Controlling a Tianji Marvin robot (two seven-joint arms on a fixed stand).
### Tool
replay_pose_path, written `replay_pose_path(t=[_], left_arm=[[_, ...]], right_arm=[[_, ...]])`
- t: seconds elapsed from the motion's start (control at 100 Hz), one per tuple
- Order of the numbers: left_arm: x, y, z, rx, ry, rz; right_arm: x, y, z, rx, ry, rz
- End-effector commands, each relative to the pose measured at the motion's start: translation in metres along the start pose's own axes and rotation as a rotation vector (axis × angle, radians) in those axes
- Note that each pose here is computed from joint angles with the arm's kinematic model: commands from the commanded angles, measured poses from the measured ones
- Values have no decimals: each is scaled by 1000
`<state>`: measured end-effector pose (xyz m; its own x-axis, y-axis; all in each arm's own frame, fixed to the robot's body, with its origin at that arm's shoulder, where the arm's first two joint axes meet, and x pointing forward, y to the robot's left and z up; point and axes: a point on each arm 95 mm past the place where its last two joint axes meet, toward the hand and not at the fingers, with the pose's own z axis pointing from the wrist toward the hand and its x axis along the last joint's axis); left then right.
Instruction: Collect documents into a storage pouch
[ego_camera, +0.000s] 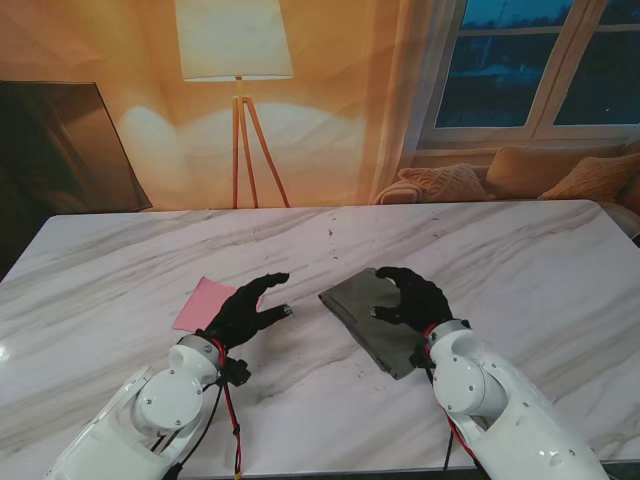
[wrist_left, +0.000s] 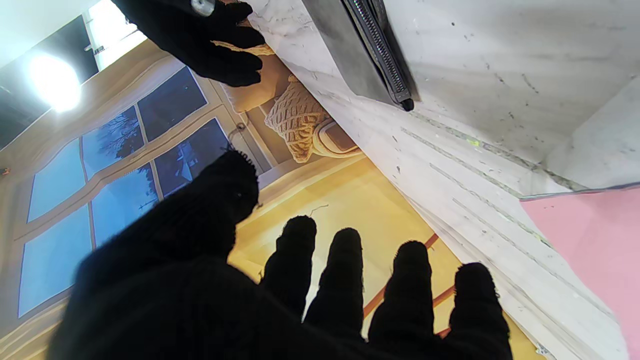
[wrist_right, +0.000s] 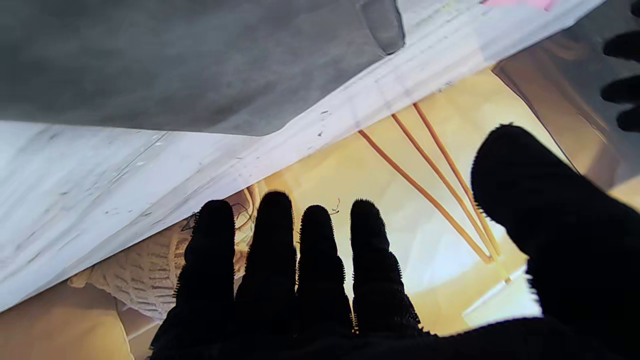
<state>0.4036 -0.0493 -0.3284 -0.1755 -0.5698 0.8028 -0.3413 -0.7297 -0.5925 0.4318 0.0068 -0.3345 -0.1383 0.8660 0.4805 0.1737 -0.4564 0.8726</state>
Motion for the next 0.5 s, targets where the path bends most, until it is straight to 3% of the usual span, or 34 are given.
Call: replay_pose_path(t=[0.0,0.26,0.49], left_arm=[[1,4,0,-22,4,-1],[0,5,0,-35,2,3],[1,6,1,-39,-2,-7]], right_arm=[[5,4,4,4,14,-5],[15,-2,15,57,-54,-51],[23,-23,21,108,-85,-94]])
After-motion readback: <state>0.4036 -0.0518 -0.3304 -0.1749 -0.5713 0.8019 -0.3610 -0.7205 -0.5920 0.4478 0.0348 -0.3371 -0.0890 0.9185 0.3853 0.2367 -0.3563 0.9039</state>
